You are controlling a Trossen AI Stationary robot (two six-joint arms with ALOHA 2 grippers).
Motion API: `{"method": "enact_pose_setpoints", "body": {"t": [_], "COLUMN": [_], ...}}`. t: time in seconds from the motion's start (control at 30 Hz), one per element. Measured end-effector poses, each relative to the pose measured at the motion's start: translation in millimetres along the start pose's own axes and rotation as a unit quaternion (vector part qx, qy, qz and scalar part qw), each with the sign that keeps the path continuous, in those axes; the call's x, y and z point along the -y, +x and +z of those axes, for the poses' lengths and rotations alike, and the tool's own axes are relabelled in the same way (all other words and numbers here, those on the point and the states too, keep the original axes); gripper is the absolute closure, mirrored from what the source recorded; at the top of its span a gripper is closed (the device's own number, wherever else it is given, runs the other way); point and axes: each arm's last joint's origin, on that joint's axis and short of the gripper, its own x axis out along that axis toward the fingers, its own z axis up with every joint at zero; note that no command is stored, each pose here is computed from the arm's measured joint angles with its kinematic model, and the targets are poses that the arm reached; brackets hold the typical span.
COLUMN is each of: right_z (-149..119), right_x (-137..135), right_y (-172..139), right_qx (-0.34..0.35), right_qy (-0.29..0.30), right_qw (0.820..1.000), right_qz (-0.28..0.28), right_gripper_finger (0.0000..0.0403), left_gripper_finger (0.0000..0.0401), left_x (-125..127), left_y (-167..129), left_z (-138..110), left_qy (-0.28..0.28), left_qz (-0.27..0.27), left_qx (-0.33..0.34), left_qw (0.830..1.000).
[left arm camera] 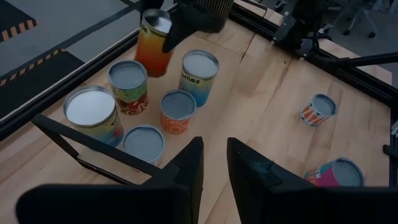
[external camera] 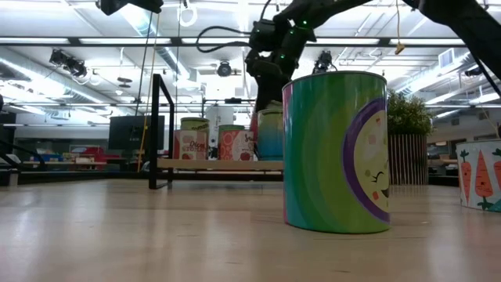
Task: Pick and place cans onto a shelf
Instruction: Put the canned pineapple on the shelf
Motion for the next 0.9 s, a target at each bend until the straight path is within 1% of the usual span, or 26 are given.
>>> {"method": "enact_pose_setpoints", "body": {"t": [0.3,0.53,0.67,0.73,0.83,0.9], "right_z": [0.0,-4.0,-8.6,-9.9,-8.5,-6.9], "right_x": [-19.9,-18.9,-19.7,-19.5,-18.1,-15.0], "right_y": [1.3,1.1,0.7,0.6,0.5,0.7], "right_qx": [-0.010,-0.031,-0.055,-0.063,-0.056,-0.046], "right_qy": [-0.017,-0.019,-0.019,-0.021,-0.022,-0.017], "right_qw": [1.000,0.999,0.998,0.998,0.998,0.998], "right_qz": [0.005,-0.006,-0.004,-0.012,-0.029,-0.030], "right_gripper_finger": [0.0079,0.0079,0.0079,0.0079,0.0079,0.0079], "left_gripper_finger": [0.0323,0.0323,0.0323,0.0323,0.0323,0.0323], "left_x": [0.1,0.1,0.1,0.2,0.1,0.1], "left_y": [0.0,0.0,0.0,0.0,0.0,0.0], "left_z": [0.3,0.3,0.3,0.2,0.3,0.3], "left_qy": [-0.001,-0.001,-0.001,-0.001,-0.001,-0.001], "left_qz": [0.000,-0.001,-0.001,-0.001,0.000,-0.001], "left_qx": [0.001,0.001,0.001,0.001,0.001,0.001], "left_qw": [1.000,1.000,1.000,1.000,1.000,1.000]}}
